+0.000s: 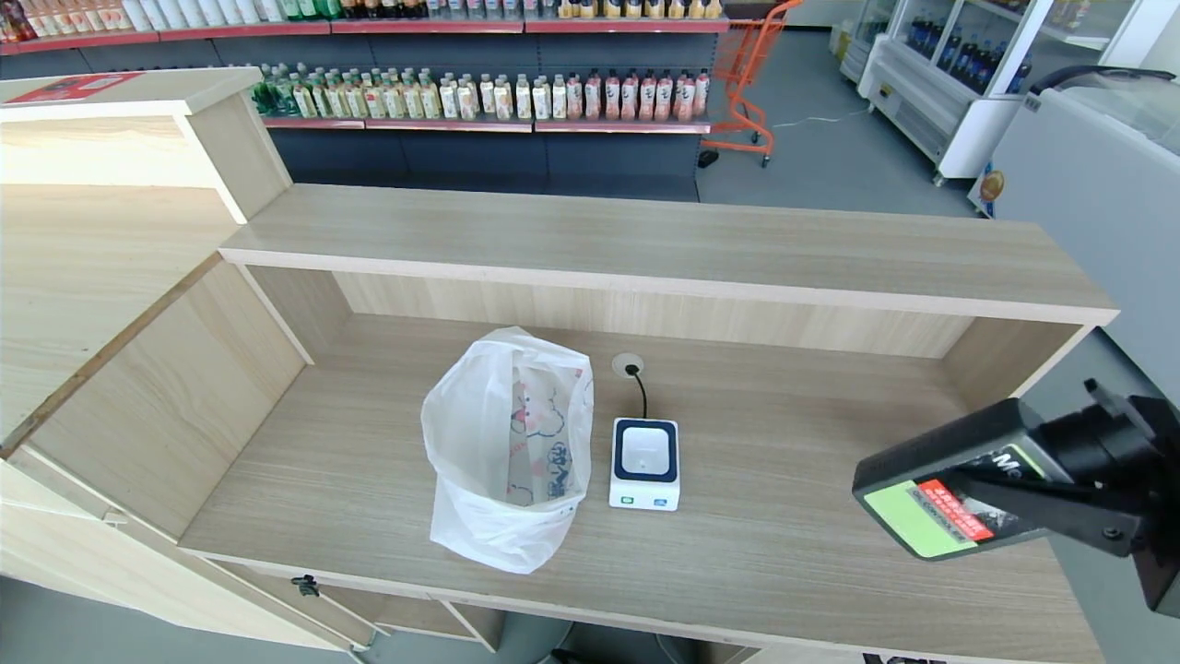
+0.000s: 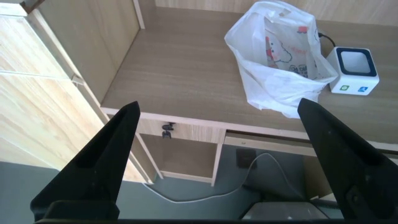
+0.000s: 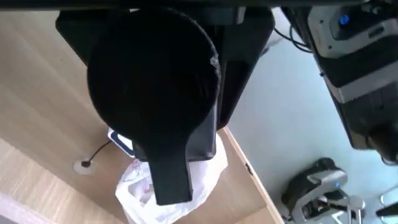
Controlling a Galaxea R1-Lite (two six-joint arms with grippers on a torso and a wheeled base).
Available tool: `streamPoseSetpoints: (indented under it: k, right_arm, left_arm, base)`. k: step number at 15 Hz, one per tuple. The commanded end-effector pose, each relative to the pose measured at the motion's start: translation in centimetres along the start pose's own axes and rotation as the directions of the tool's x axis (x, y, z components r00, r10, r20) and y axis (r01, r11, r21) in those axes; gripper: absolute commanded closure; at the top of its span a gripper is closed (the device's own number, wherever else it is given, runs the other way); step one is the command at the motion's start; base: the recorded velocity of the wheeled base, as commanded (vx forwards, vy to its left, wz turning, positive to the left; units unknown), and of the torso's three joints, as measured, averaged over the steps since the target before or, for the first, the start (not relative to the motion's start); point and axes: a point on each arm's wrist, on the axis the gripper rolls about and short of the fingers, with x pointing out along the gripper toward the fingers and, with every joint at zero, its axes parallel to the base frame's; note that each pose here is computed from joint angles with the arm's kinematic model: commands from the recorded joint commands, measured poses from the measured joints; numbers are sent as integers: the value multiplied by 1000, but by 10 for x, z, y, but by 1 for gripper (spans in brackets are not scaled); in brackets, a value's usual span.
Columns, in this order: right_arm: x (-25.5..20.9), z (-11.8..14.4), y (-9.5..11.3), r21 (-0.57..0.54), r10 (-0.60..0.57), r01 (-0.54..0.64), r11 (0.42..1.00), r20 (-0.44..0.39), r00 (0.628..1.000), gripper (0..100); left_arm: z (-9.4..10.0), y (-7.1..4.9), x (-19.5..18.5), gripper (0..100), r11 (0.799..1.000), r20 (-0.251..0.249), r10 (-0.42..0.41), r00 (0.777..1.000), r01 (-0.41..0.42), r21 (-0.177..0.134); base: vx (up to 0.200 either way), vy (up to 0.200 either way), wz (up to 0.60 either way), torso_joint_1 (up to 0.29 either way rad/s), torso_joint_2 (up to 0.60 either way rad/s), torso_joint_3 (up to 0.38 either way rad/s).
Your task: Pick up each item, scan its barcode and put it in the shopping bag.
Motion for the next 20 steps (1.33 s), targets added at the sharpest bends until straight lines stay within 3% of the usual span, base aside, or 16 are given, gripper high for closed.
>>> streamPoseSetpoints:
  k: [1, 3, 4, 6, 8, 14, 20]
  right_arm:
    - [10, 2, -21, 383, -222, 230, 895, -66, 973, 100]
    - [21, -9, -34, 582, -291, 310, 752, -129, 948, 100]
    - [31, -16, -42, 674, -330, 360, 645, -180, 927, 100]
    - [46, -29, -44, 755, -355, 422, 502, -265, 897, 100]
    - [52, -43, -49, 767, -369, 475, 432, -330, 869, 100]
    - [46, -40, -41, 768, -370, 463, 442, -314, 874, 100]
    - [36, -53, -33, 767, -373, 489, 415, -347, 861, 100]
  left_arm:
    - [0, 0, 0, 0, 1000, 0, 2, 1000, -2, 0]
    - [0, 0, 0, 0, 1000, 0, 0, 1000, 0, 0]
    - [0, 0, 0, 0, 1000, 0, 0, 1000, 0, 0]
    - [0, 0, 0, 0, 1000, 0, 0, 1000, 0, 0]
    - [0, 0, 0, 0, 1000, 0, 2, 1000, -2, 0]
    - [0, 0, 0, 0, 1000, 0, 0, 1000, 0, 0]
    - [0, 0, 0, 0, 1000, 0, 2, 1000, -2, 6]
  base:
    - [0, 0, 0, 0, 0, 0]
    - [0, 0, 0, 0, 0, 0]
    - [0, 0, 0, 0, 0, 0]
    - [0, 0, 0, 0, 0, 0]
    - [0, 0, 0, 0, 0, 0]
    - [0, 0, 0, 0, 0, 0]
    - [33, 33, 0, 0, 0, 0]
